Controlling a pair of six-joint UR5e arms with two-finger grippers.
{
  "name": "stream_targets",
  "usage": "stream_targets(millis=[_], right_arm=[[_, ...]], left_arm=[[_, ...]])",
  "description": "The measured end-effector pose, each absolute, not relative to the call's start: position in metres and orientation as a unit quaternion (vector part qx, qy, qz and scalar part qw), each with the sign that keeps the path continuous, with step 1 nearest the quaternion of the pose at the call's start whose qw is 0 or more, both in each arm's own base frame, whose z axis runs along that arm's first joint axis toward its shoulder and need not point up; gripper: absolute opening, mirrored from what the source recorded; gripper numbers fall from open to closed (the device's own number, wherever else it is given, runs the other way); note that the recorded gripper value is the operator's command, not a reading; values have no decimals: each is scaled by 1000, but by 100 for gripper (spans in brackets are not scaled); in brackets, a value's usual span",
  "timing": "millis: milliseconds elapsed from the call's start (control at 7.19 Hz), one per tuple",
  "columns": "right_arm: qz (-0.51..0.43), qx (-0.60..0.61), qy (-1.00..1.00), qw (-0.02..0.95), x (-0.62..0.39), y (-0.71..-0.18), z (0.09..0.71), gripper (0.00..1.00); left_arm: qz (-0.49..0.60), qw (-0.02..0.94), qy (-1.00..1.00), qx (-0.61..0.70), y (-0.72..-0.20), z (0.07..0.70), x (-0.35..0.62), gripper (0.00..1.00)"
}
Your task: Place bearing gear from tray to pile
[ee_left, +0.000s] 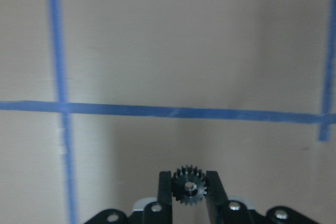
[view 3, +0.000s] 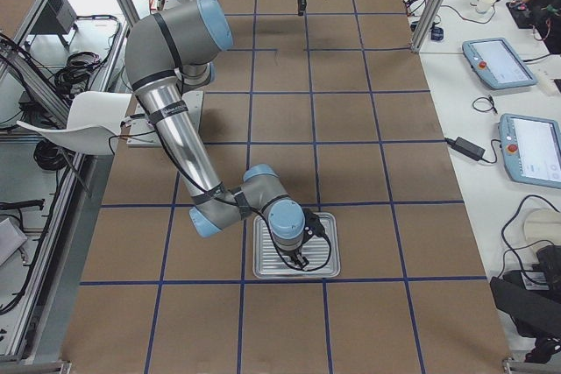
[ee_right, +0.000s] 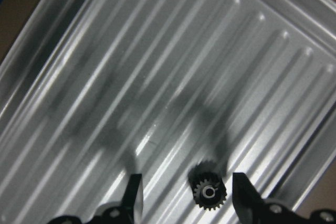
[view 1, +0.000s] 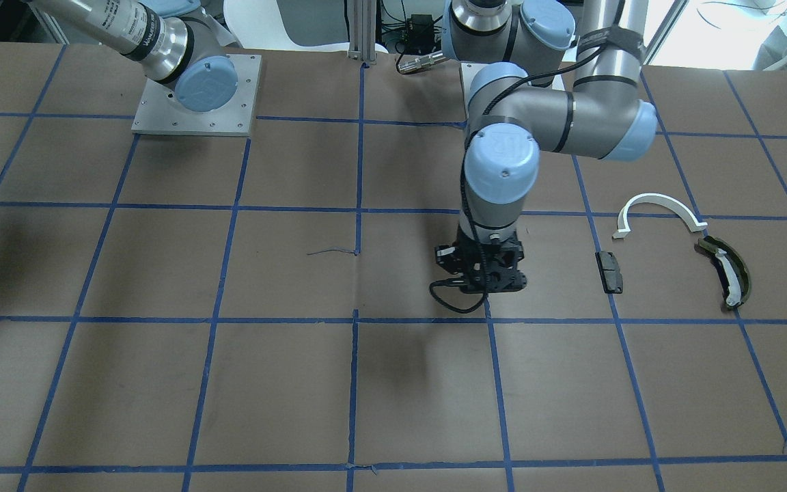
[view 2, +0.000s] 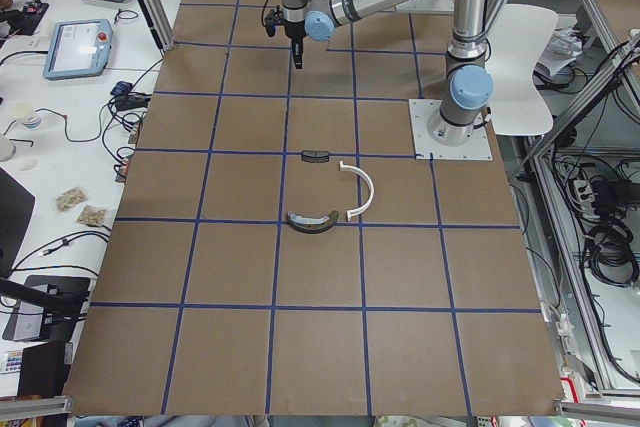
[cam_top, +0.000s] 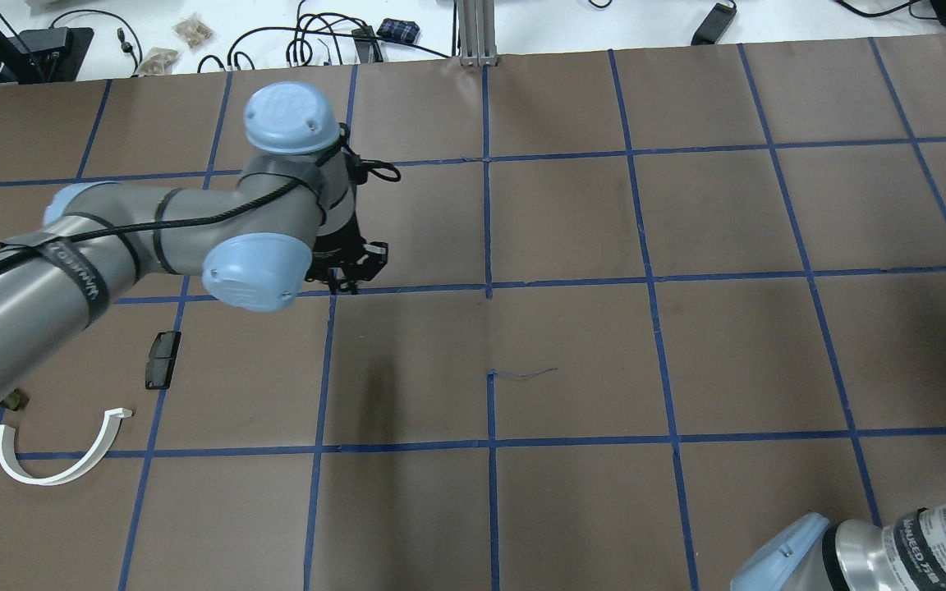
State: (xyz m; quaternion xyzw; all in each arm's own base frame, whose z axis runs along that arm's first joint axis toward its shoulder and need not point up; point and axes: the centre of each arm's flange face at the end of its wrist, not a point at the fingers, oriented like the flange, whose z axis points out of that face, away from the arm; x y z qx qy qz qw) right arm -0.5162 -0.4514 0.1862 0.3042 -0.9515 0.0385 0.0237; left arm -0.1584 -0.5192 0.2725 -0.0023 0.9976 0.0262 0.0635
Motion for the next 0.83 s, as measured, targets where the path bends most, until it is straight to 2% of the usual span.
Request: stream_targets(millis=[278, 417, 696, 835], right_arm=[[42, 306, -950, 30, -522, -455, 184, 62], [42, 307, -950, 32, -525, -457, 183, 58], [43, 304, -951, 33, -527, -458, 184, 31], [42, 304, -951, 33, -527, -458, 183, 21]], left_arm=[[37, 67, 997, 23, -519, 280, -40, 0], [44, 64, 997, 26, -510, 272, 13, 0], [29, 27, 999, 18, -474, 235, 135, 0], [10, 19, 1000, 20, -459, 221, 172, 15]])
